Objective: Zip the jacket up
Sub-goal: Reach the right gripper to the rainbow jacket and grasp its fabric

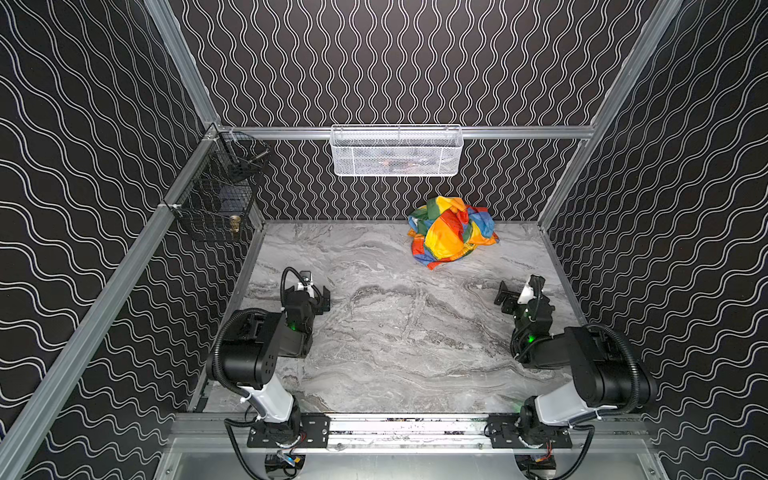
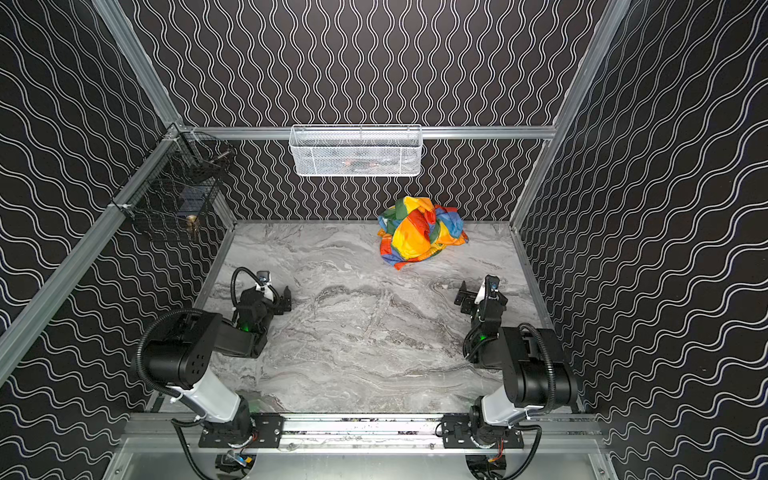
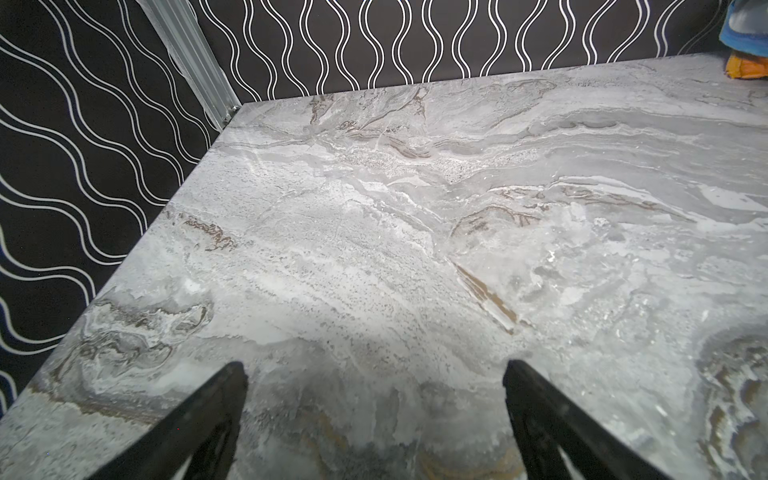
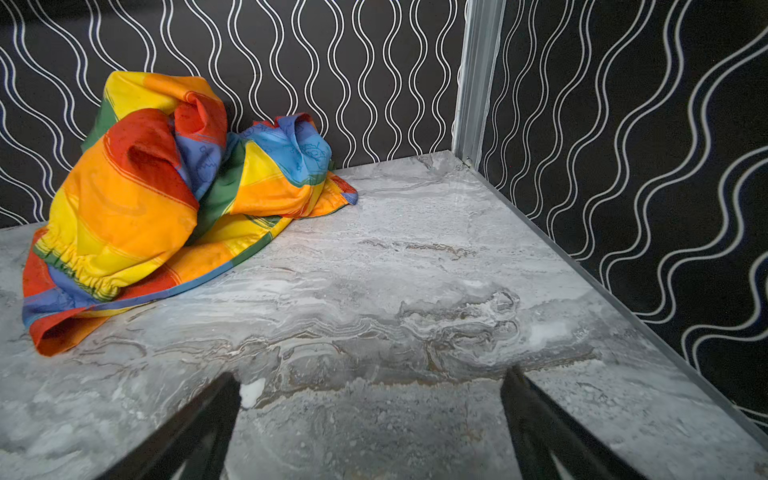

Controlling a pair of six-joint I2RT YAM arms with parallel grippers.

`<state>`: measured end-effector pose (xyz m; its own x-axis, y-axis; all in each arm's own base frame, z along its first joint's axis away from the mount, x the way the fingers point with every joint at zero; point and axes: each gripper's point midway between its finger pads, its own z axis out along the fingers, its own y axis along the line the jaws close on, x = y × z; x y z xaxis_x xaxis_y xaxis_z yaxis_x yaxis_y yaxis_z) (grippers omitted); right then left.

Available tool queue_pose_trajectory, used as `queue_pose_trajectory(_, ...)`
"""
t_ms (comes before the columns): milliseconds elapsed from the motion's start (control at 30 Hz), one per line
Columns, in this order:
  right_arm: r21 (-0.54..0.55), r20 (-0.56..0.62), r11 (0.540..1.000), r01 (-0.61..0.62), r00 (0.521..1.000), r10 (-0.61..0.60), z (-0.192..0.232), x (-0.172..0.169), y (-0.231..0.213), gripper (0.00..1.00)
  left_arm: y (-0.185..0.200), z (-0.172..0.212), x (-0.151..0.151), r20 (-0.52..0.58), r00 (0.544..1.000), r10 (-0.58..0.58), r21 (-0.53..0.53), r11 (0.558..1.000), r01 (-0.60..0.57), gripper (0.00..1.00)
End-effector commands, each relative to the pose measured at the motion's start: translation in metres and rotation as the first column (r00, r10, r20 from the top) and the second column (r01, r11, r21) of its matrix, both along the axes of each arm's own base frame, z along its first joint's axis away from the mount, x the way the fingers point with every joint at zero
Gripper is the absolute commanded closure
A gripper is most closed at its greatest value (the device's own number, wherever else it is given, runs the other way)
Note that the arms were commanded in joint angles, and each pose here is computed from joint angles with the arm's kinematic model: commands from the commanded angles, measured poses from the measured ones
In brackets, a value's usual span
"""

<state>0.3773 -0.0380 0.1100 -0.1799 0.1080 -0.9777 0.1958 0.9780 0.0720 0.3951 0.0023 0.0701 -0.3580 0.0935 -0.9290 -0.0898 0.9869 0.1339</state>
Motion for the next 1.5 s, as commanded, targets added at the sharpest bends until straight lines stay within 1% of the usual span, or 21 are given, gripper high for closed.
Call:
queue_pose_trajectory(0, -0.010, 0.035, 1.000, -0.005, 0.999, 0.005, 0.009, 0.001, 0.001, 0.01, 0.000, 0.006, 0.002, 0.023, 1.000, -0.006, 0.012, 1.000, 0.006, 0.01)
queue_pose_trajectory(67, -0.009, 0.037, 1.000, -0.003, 0.999, 0.003, 0.009, 0.001, 0.000, 0.01, 0.000, 0.007, 0.001, 0.026, 1.000, -0.006, 0.013, 1.000, 0.006, 0.01)
queue_pose_trajectory(167, 0.009, 0.032, 0.998, 0.065, 0.997, -0.066, 0.017, 0.000, -0.011, 0.01, -0.002, 0.013, 0.006, 0.005, 1.000, -0.012, 0.016, 1.000, 0.012, 0.01)
queue_pose_trajectory(233, 0.017, 0.033, 0.996, 0.092, 0.995, -0.092, 0.023, -0.002, -0.015, 0.01, 0.006, 0.015, 0.012, -0.055, 0.997, 0.044, 0.016, 0.999, -0.043, 0.01)
queue_pose_trajectory(300, 0.012, 0.054, 0.994, 0.106, 0.993, -0.107, 0.034, -0.006, -0.017, 0.01, 0.011, 0.020, 0.016, -0.079, 0.994, 0.077, 0.031, 0.997, -0.075, 0.01)
queue_pose_trajectory(367, 0.013, 0.046, 0.993, 0.119, 0.992, -0.120, 0.041, -0.007, -0.019, 0.01, 0.009, 0.029, 0.016, -0.075, 0.995, 0.063, 0.029, 0.998, -0.061, 0.01)
queue_pose_trajectory(467, 0.053, 0.078, 0.989, 0.141, 0.986, -0.145, 0.065, -0.009, -0.022, 0.01, 0.016, 0.053, 0.013, -0.032, 0.993, 0.110, 0.017, 0.994, -0.110, 0.01)
queue_pose_trajectory(567, 0.123, 0.104, 0.986, 0.109, 0.987, -0.122, 0.090, -0.007, -0.016, 0.01, 0.018, 0.088, 0.007, 0.048, 0.989, 0.138, -0.050, 0.989, -0.135, 0.01)
queue_pose_trajectory(667, 0.252, 0.050, 0.959, 0.132, 0.988, -0.149, 0.108, -0.001, -0.016, 0.01, 0.013, 0.125, 0.000, 0.129, 0.982, 0.134, -0.150, 0.982, -0.114, 0.01)
queue_pose_trajectory(700, 0.267, 0.004, 0.956, 0.120, 0.992, -0.125, 0.110, 0.003, -0.012, 0.01, 0.013, 0.135, -0.002, 0.149, 0.979, 0.142, -0.182, 0.977, -0.114, 0.01)
queue_pose_trajectory(800, 0.297, -0.080, 0.955, 0.006, 0.997, 0.019, 0.126, 0.017, 0.012, 0.01, 0.010, 0.159, -0.010, 0.184, 0.970, 0.161, -0.300, 0.949, -0.101, 0.01)
queue_pose_trajectory(900, 0.317, -0.116, 0.948, -0.016, 0.992, 0.055, 0.136, 0.024, 0.018, 0.01, 0.006, 0.176, -0.017, 0.167, 0.972, 0.168, -0.387, 0.918, -0.092, 0.01)
queue_pose_trajectory(1000, 0.351, -0.094, 0.935, -0.047, 0.992, 0.085, 0.144, 0.025, 0.024, 0.01, -0.005, 0.191, -0.022, 0.146, 0.980, 0.135, -0.461, 0.886, -0.053, 0.01)
queue_pose_trajectory(1067, 0.438, -0.072, 0.898, -0.027, 0.995, 0.066, 0.143, 0.024, 0.020, 0.01, -0.021, 0.201, -0.023, 0.158, 0.985, 0.067, -0.527, 0.850, 0.027, 0.01)
queue_pose_trajectory(1100, 0.486, -0.060, 0.872, -0.050, 0.994, 0.091, 0.143, 0.026, 0.022, 0.01, -0.031, 0.206, -0.022, 0.172, 0.985, 0.019, -0.548, 0.833, 0.079, 0.01)
queue_pose_trajectory(1167, 0.593, -0.074, 0.799, -0.099, 0.982, 0.176, 0.140, 0.033, 0.034, 0.02, -0.045, 0.211, -0.022, 0.170, 0.985, -0.031, -0.614, 0.778, 0.130, 0.01)
queue_pose_trajectory(1233, 0.645, -0.127, 0.756, -0.110, 0.961, 0.248, 0.133, 0.044, 0.046, 0.13, -0.052, 0.207, -0.022, 0.141, 0.989, -0.048, -0.674, 0.727, 0.131, 0.01)
queue_pose_trajectory(1267, 0.674, -0.161, 0.731, -0.106, 0.944, 0.286, 0.125, 0.050, 0.053, 0.15, -0.058, 0.207, -0.021, 0.134, 0.988, -0.073, -0.694, 0.705, 0.146, 0.01)
queue_pose_trajectory(1333, 0.718, -0.155, 0.679, -0.152, 0.916, 0.369, 0.126, 0.065, 0.068, 0.18, -0.070, 0.202, -0.022, 0.101, 0.987, -0.128, -0.743, 0.650, 0.160, 0.01)
queue_pose_trajectory(1367, 0.736, -0.154, 0.657, -0.165, 0.904, 0.399, 0.123, 0.072, 0.075, 0.18, -0.077, 0.197, -0.024, 0.073, 0.985, -0.159, -0.768, 0.621, 0.157, 0.01)
queue_pose_trajectory(1467, 0.758, -0.162, 0.627, -0.180, 0.879, 0.448, 0.112, 0.090, 0.090, 0.16, -0.100, 0.182, -0.030, 0.001, 0.961, -0.277, -0.831, 0.535, 0.155, 0.01)
